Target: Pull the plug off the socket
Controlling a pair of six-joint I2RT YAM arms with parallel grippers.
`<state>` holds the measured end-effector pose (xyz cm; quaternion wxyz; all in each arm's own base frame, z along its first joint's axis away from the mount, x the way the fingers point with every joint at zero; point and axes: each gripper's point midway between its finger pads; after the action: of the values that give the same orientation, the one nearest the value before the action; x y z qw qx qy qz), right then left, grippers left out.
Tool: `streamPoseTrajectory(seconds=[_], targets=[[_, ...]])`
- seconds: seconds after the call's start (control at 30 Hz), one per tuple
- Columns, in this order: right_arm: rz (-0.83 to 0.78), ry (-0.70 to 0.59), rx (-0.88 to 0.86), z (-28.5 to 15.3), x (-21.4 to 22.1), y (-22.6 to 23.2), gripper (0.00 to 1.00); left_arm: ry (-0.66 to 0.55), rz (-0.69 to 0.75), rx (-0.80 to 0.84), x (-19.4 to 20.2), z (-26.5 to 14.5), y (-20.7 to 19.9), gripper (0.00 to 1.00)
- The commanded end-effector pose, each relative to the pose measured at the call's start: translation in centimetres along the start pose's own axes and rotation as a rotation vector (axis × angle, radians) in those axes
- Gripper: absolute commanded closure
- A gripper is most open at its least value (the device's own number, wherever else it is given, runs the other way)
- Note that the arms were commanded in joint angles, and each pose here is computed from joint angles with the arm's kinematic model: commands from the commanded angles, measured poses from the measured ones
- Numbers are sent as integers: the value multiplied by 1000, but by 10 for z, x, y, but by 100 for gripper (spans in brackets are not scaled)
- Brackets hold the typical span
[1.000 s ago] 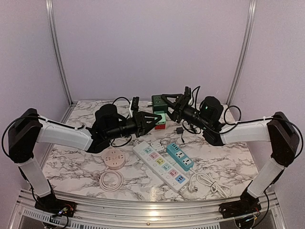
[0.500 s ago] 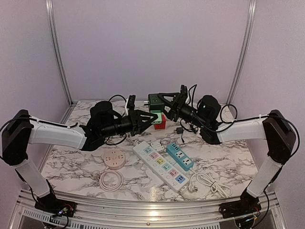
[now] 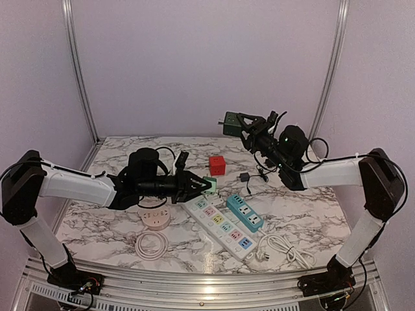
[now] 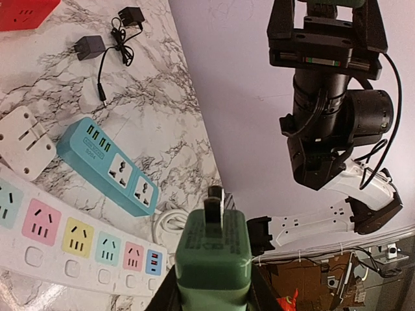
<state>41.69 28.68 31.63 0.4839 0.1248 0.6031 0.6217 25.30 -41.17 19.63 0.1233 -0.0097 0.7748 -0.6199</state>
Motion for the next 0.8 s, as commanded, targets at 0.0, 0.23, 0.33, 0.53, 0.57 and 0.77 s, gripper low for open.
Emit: streamPoseTrajectory(seconds=[0.0, 0.23, 0.33, 0.53, 0.57, 0.77], targets=[[-38, 6, 31, 3, -10, 3, 95, -89, 44, -130, -19, -24, 11, 100], [-27, 58, 159, -37, -21, -53, 96, -320, 43, -426, -62, -107, 65, 100], [-33, 59, 228, -66, -26, -75, 96, -411, 13, -607, -71, -153, 96, 100], [-58, 42, 349, -123, -40, -107, 96, -579, -85, -812, -78, -231, 140, 99], [-62, 36, 369, -132, -43, -111, 96, -596, -98, -843, -78, -241, 145, 98], [-59, 5, 460, -180, -54, -134, 96, -648, -177, -1019, -63, -286, 177, 98]])
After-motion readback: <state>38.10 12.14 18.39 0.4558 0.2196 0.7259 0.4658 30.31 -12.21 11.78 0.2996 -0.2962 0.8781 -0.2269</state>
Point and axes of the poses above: each gripper's point midway between its finger pads, its own z axis out along the fingers, its own y axis along the line the jaws close on, x = y × z, and after that the axes turned 9 degrees about -z, right-handed
